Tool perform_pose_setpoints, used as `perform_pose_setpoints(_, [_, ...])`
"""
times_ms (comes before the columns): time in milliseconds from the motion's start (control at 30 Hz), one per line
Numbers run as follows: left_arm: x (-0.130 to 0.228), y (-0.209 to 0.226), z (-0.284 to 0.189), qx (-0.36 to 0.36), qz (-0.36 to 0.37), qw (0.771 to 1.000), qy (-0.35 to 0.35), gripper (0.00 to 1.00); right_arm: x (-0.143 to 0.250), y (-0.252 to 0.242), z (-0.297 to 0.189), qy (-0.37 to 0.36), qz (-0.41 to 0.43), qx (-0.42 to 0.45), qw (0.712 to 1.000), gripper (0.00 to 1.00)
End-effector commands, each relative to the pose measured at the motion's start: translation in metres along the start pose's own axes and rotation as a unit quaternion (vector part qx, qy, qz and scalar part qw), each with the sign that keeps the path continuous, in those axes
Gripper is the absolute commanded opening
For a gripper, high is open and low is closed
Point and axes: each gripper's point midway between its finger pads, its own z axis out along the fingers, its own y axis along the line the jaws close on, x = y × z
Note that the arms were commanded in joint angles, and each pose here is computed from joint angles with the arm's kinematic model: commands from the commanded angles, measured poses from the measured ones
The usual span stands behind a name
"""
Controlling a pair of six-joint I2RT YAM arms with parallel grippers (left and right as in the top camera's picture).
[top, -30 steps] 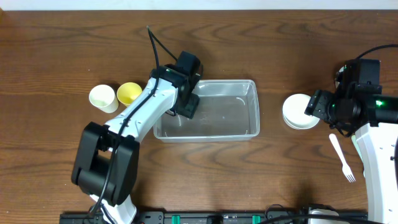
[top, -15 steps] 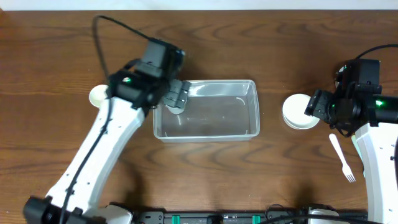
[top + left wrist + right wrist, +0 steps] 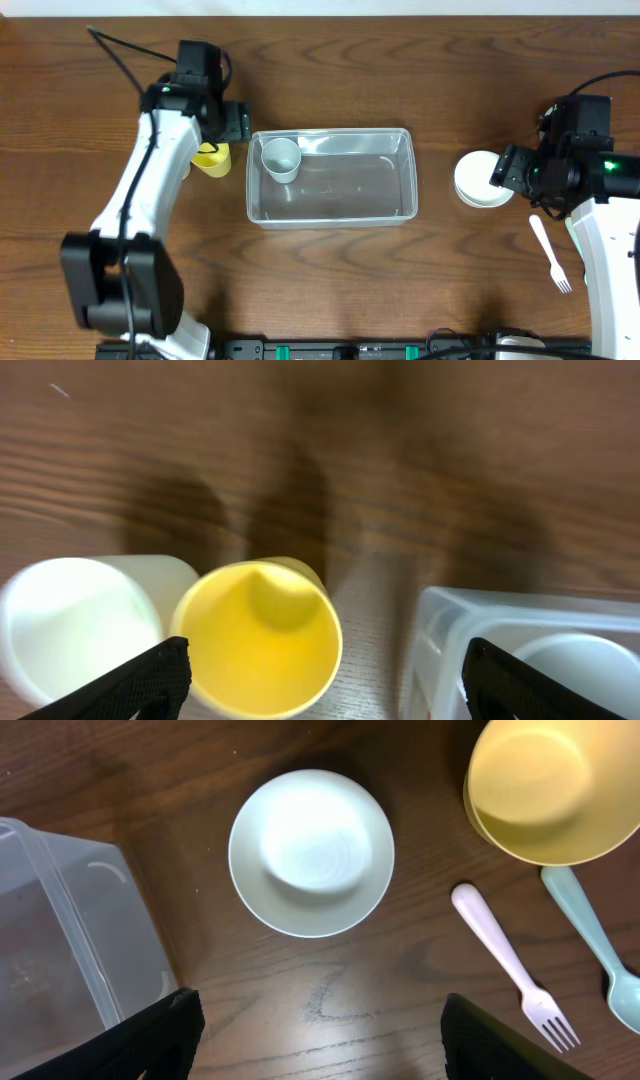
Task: Pack container
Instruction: 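Grasp the yellow cup rim with the left gripper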
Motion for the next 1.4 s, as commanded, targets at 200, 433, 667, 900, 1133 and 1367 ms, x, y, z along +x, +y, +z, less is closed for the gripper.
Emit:
perform_pose_setpoints(200, [0.018,-0.003,0.041,-0.004,-0.01,0.998,0.062,0.87,0.003,-0.004,0.001,0.007,-0.017,0.005,1.0,0.78])
perform_pose_setpoints(433, [0.022,-0.002,0.042,-0.005,-0.01,0.998,0.068,0.6,0.004,-0.004,0.001,0.007,-0.017,0.005,1.0,0.78])
perform_pose_setpoints(667, [0.037,0.0,0.056,-0.011,-0.007,0.995,0.094,0.6,0.006,-0.005,0.001,0.012,-0.02,0.007,1.0,0.78])
perform_pose_setpoints(900, [0.045,0.0,0.07,-0.015,-0.006,0.993,0.115,0.61,0.009,-0.006,0.001,0.018,-0.021,0.009,1.0,0.78])
perform_pose_setpoints(1133, [0.045,0.001,0.071,-0.017,-0.005,0.993,0.117,0.51,0.009,-0.005,0.001,0.018,-0.021,0.009,1.0,0.78])
perform_pose_setpoints(1367, [0.048,0.001,0.07,-0.018,-0.005,0.992,0.123,0.36,0.009,-0.006,0.001,0.018,-0.021,0.009,1.0,0.78])
